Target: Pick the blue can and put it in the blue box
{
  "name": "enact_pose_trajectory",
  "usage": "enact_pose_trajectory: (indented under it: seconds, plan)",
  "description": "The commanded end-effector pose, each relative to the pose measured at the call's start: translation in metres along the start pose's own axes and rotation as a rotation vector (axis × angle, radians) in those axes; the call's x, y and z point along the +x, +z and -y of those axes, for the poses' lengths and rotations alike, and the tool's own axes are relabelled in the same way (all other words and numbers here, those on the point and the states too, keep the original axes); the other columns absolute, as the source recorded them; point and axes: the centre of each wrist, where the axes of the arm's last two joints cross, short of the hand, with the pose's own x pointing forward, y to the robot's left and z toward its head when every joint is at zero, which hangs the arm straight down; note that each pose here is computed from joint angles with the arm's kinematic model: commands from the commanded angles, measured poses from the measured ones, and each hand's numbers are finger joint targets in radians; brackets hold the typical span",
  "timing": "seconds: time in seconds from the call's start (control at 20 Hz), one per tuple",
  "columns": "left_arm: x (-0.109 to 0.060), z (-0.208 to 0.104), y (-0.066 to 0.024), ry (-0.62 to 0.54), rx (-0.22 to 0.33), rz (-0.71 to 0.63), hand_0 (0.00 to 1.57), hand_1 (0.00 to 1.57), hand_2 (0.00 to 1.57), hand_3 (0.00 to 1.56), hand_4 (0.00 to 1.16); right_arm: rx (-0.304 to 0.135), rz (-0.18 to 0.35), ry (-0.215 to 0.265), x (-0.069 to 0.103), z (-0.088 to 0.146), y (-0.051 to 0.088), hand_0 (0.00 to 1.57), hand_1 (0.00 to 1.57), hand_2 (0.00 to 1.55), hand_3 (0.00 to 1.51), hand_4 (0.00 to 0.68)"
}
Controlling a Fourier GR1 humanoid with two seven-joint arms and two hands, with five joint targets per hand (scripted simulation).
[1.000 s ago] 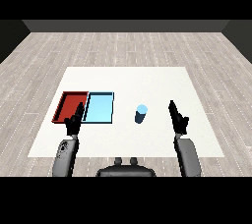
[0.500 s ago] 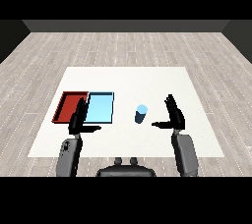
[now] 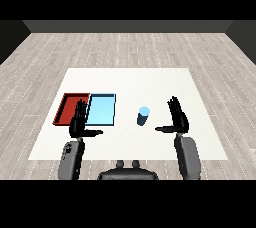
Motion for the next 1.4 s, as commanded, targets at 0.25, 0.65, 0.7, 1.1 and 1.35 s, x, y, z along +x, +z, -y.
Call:
enact_pose_trajectory:
  seconds: [0.25,0.65,0.7,1.1,1.35]
  plan:
    - [-0.014,0.011,-0.0016,0.020,0.004,0.003,0.00,0.00,0.00,0.00,0.00,-0.018,-0.015,-0.019,-0.009,0.006,-0.008,0.00,0.00,0.00,0.00,0.000]
    - [-0.012,-0.004,-0.0071,0.052,0.022,-0.001,0.00,0.00,0.00,0.00,0.00,-0.041,-0.102,-0.060,-0.030,0.008,-0.011,0.00,0.00,0.00,0.00,0.000]
    - [-0.020,-0.008,0.0094,0.032,0.029,0.011,0.00,0.00,0.00,0.00,0.00,-0.017,-0.088,-0.072,-0.013,0.011,-0.005,0.00,0.00,0.00,0.00,0.000]
    - [-0.004,0.006,-0.0022,0.030,0.033,0.006,0.00,0.00,0.00,0.00,0.00,-0.054,-0.142,-0.117,-0.044,-0.012,-0.034,0.00,0.00,0.00,0.00,0.000]
    - [-0.003,-0.016,-0.0040,0.039,0.046,0.040,0.00,0.00,0.00,0.00,0.00,-0.058,-0.184,-0.104,-0.070,-0.030,-0.004,0.00,0.00,0.00,0.00,0.000]
